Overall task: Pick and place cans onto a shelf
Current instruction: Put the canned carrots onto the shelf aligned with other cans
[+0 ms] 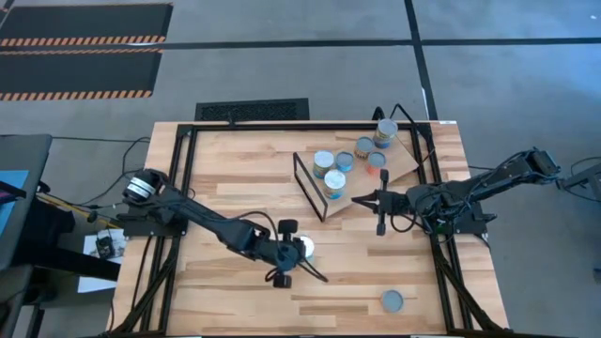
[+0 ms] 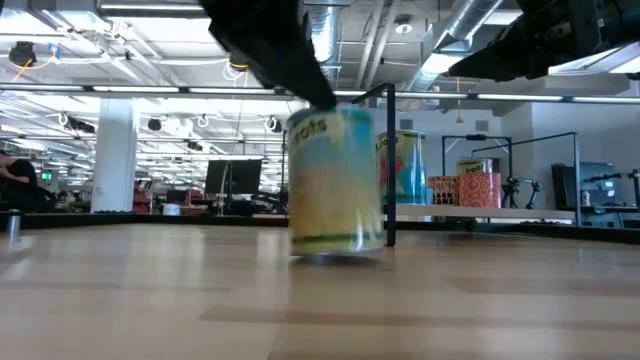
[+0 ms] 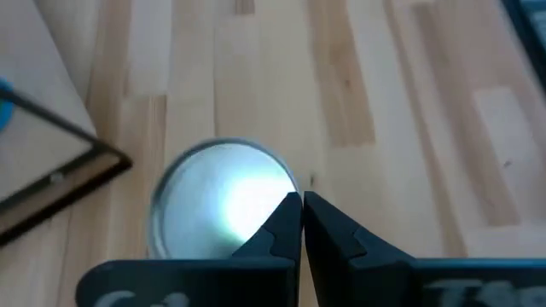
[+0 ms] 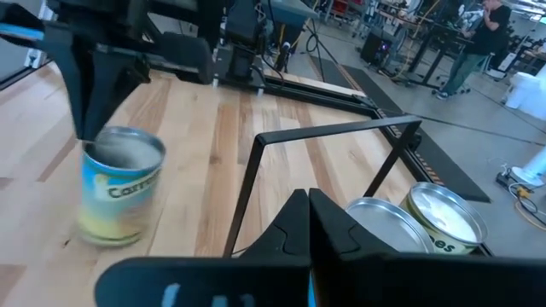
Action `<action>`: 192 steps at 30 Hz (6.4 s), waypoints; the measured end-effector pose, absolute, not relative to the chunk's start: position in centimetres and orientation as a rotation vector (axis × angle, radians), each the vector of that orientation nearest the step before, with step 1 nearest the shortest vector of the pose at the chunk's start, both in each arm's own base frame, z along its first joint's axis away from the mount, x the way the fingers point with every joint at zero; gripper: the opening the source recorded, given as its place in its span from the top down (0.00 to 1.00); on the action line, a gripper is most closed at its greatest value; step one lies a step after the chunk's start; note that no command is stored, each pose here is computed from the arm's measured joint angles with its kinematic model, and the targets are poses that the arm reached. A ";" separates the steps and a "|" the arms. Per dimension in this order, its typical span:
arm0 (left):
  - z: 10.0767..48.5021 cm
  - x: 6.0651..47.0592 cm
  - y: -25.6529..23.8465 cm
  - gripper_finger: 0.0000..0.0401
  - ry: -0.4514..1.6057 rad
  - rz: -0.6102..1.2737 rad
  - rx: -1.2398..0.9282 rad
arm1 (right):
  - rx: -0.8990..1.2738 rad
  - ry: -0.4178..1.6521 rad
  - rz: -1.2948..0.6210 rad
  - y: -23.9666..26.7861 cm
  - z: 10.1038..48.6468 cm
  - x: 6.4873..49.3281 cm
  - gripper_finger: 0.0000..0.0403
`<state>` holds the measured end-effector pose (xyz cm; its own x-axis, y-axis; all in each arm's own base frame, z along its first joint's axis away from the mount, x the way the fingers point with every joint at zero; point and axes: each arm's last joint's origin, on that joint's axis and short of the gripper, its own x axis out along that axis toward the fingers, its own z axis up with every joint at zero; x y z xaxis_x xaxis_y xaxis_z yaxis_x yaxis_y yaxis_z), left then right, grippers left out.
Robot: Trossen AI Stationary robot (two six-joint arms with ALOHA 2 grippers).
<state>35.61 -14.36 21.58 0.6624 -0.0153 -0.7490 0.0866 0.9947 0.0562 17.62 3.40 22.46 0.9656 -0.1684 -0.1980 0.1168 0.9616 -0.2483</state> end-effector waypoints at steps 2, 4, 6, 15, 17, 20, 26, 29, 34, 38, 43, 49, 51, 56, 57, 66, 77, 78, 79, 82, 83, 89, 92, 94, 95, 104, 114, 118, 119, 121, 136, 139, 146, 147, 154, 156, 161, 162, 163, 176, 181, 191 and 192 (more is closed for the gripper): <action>22.1 35.9 -14.4 1.00 0.818 -0.060 0.083 | -0.237 0.219 -0.145 3.4 22.5 17.6 0.98; 22.4 36.1 -14.3 1.00 0.805 -0.060 0.078 | -0.237 0.219 -0.145 3.4 22.5 17.6 0.98; 22.5 36.3 -14.3 1.00 0.792 -0.061 0.076 | -0.237 0.219 -0.145 3.4 22.5 17.6 0.98; 20.3 39.1 -14.3 1.00 0.676 -0.110 0.046 | -0.236 0.215 -0.145 3.4 22.5 17.6 0.98; 20.4 39.6 -14.1 1.00 0.636 -0.114 0.040 | -0.236 0.215 -0.139 3.5 22.5 17.6 0.98; 20.8 40.1 -13.6 1.00 0.586 -0.106 0.026 | -0.238 0.212 -0.127 3.7 22.5 17.6 0.98; 21.1 41.0 -12.2 1.00 0.524 -0.074 0.000 | -0.237 0.205 -0.123 3.8 22.6 17.6 0.98; 20.8 41.4 -12.1 1.00 0.496 -0.080 0.001 | -0.238 0.205 -0.123 3.8 22.6 17.6 0.98; 20.5 41.8 -12.2 1.00 0.469 -0.083 0.002 | -0.239 0.205 -0.123 3.8 22.6 17.6 0.98; 20.5 41.8 -12.2 1.00 0.464 -0.080 0.003 | -0.239 0.204 -0.123 3.8 22.6 17.6 0.98; 22.5 41.0 -12.7 1.00 0.417 -0.115 0.073 | -0.239 0.206 -0.123 3.8 22.6 17.6 0.98; 22.4 37.3 -13.6 1.00 0.403 -0.203 0.116 | -0.237 0.208 -0.122 3.9 22.6 17.6 0.98; 21.5 36.0 -13.3 1.00 0.359 -0.198 0.076 | -0.231 0.203 -0.121 3.9 22.6 17.6 0.98; 18.9 32.2 -11.8 1.00 0.222 -0.185 -0.023 | -0.219 0.163 -0.088 4.8 24.1 17.9 0.98; 18.4 31.4 -11.5 1.00 0.202 -0.172 -0.032 | -0.220 0.163 -0.084 5.2 24.3 18.0 0.98; 15.2 27.2 -7.3 1.00 0.082 -0.072 -0.107 | -0.135 0.433 -0.061 9.1 25.2 20.2 0.94; 13.8 26.4 -4.2 1.00 0.128 0.018 -0.098 | -0.080 0.791 -0.101 15.2 24.5 24.3 0.72; 13.8 26.5 -4.1 1.00 0.129 0.021 -0.089 | -0.087 0.811 -0.104 15.7 24.5 24.7 0.69; 13.8 26.5 -4.0 1.00 0.129 0.024 -0.083 | -0.092 0.835 -0.107 16.2 24.5 25.1 0.67; 13.8 26.5 -3.9 1.00 0.129 0.029 -0.076 | -0.079 0.894 -0.124 17.3 24.5 26.5 0.61; 13.8 26.5 -3.8 1.00 0.129 0.030 -0.070 | -0.083 0.918 -0.139 17.6 24.4 27.0 0.60; 13.7 26.5 -3.9 1.00 0.142 0.013 -0.065 | -0.129 1.089 -0.246 18.2 23.3 29.3 0.62; 13.6 26.5 -3.9 1.00 0.149 0.001 -0.065 | -0.125 1.160 -0.265 18.3 22.6 30.3 0.65; 13.6 26.5 -3.9 1.00 0.151 -0.002 -0.065 | -0.108 1.193 -0.269 18.3 22.2 31.0 0.67; 13.6 26.5 -3.9 1.00 0.151 -0.003 -0.065 | -0.102 1.208 -0.277 18.2 22.0 31.3 0.67; 13.7 26.5 -4.0 1.00 0.150 -0.017 -0.074 | -0.121 1.278 -0.351 17.0 21.3 32.0 0.85; 13.7 26.5 -4.0 1.00 0.150 -0.017 -0.090 | -0.091 1.338 -0.330 15.6 23.0 31.0 0.99; 13.6 26.5 -4.0 1.00 0.150 -0.019 -0.090 | -0.090 1.338 -0.340 14.9 24.5 30.2 0.99; 13.6 26.5 -4.0 1.00 0.150 -0.019 -0.091 | -0.086 1.333 -0.343 14.7 24.9 29.9 0.99; 13.6 26.5 -4.0 1.00 0.151 -0.018 -0.092 | -0.083 1.326 -0.370 14.2 26.0 29.2 0.99; 13.6 26.5 -4.1 1.00 0.152 -0.025 -0.094 | 0.103 1.274 -0.736 3.9 30.9 18.8 1.00; 13.7 26.5 -4.1 1.00 0.150 -0.025 -0.094 | 0.155 1.256 -0.794 1.6 30.5 16.8 1.00; 13.7 26.5 -4.1 1.00 0.143 -0.025 -0.095 | 0.208 1.186 -0.859 -3.1 30.1 14.7 1.00; 13.7 26.5 -4.1 1.00 0.142 -0.025 -0.095 | 0.203 1.178 -0.865 -3.8 30.1 14.6 1.00; 13.7 26.5 -4.1 1.00 0.142 -0.025 -0.095 | 0.179 1.184 -0.891 -8.5 29.9 14.9 1.00; 13.7 26.5 -4.1 1.00 0.142 -0.025 -0.095 | 0.192 1.184 -0.875 -9.5 29.8 15.1 1.00; 13.7 26.5 -4.1 1.00 0.142 -0.025 -0.095 | 0.204 1.252 -0.850 -11.1 28.9 15.3 1.00; 13.7 26.5 -4.1 1.00 0.142 -0.025 -0.095 | 0.214 1.263 -0.845 -11.4 28.7 15.4 1.00; 13.7 26.5 -4.1 1.00 0.142 -0.025 -0.095 | 0.220 1.274 -0.838 -11.7 28.5 15.4 1.00; 13.7 26.5 -4.1 1.00 0.142 -0.025 -0.095 | 0.268 1.319 -0.817 -14.3 27.3 15.5 1.00; 13.7 26.5 -4.1 1.00 0.141 -0.024 -0.095 | 0.276 1.290 -0.809 -14.5 27.4 15.5 0.98; 13.8 26.5 -4.1 1.00 0.140 -0.025 -0.108 | 0.287 1.288 -0.834 -14.5 27.4 15.5 0.79; 13.8 26.5 -4.1 1.00 0.140 -0.029 -0.109 | 0.288 1.292 -0.833 -14.4 27.4 15.4 0.78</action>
<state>26.49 -4.15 13.75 0.9898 -0.0360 -0.1377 0.0208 0.9937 -0.1103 15.42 -14.45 27.42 0.0400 -0.3817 -0.9234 0.6838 0.6843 -0.2533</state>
